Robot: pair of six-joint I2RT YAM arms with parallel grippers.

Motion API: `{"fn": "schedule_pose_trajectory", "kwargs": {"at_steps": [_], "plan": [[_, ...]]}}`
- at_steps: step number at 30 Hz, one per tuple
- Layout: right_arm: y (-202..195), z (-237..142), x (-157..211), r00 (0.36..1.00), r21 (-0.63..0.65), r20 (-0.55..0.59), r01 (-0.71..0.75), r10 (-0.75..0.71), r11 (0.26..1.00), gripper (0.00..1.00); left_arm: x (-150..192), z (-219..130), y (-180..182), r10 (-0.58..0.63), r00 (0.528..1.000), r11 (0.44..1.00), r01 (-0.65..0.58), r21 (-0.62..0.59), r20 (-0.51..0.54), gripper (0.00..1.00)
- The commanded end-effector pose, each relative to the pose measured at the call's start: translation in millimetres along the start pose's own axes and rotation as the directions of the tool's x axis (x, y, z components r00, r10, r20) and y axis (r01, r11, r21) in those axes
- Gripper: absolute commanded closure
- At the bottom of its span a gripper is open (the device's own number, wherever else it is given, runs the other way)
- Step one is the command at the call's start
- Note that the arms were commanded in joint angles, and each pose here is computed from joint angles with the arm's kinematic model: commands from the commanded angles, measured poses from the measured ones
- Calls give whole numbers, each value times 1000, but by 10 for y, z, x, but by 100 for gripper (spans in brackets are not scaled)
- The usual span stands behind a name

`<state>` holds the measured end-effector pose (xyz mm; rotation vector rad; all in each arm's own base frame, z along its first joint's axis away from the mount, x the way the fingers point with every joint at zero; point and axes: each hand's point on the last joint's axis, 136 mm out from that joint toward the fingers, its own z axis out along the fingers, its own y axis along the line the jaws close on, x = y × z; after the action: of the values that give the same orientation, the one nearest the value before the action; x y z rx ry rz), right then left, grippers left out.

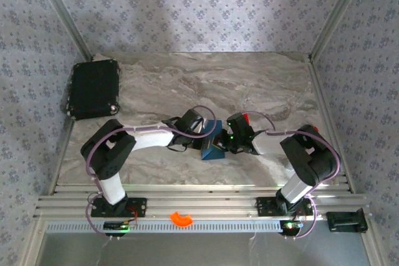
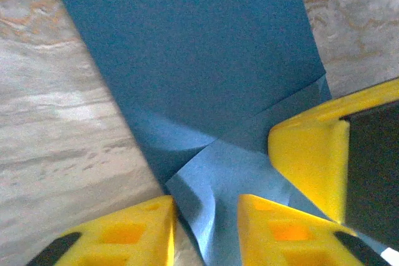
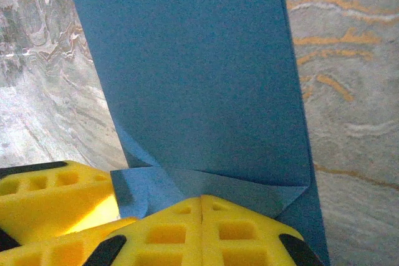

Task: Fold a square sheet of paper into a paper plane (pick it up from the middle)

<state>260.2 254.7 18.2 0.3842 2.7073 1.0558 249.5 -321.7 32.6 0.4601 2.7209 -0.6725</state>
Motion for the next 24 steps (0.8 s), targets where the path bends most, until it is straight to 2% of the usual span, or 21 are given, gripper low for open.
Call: {"fn": "schedule_pose_trajectory", "kwargs": {"at_steps": [1,3,6,7,9,11,15,24], "plan": [[-549,35,193,997,183,-50,-42,52,982,94,-98,-303,21,-14,999,998,15,-61,30,58],[-560,37,192,997,185,-48,-48,58,982,94,-141,-404,1,-23,998,998,26,-59,56,52],[-568,38,195,997,185,-45,-52,62,981,94,-165,-516,-90,-42,996,999,43,-12,77,53],[-563,36,190,997,183,-43,-54,63,982,94,-158,-534,-137,-48,996,999,47,16,75,57],[-563,30,189,997,183,-42,-54,63,982,94,-114,-544,-257,-55,997,995,50,86,51,74],[-565,26,187,997,183,-40,-55,63,982,94,-72,-545,-401,-52,999,984,49,169,14,86],[-567,16,179,997,183,-36,-56,63,981,94,19,-495,-620,-48,997,952,65,300,-64,100],[-587,20,187,997,186,-35,-59,67,981,95,102,-243,-630,-84,983,924,139,356,-165,100]]}}
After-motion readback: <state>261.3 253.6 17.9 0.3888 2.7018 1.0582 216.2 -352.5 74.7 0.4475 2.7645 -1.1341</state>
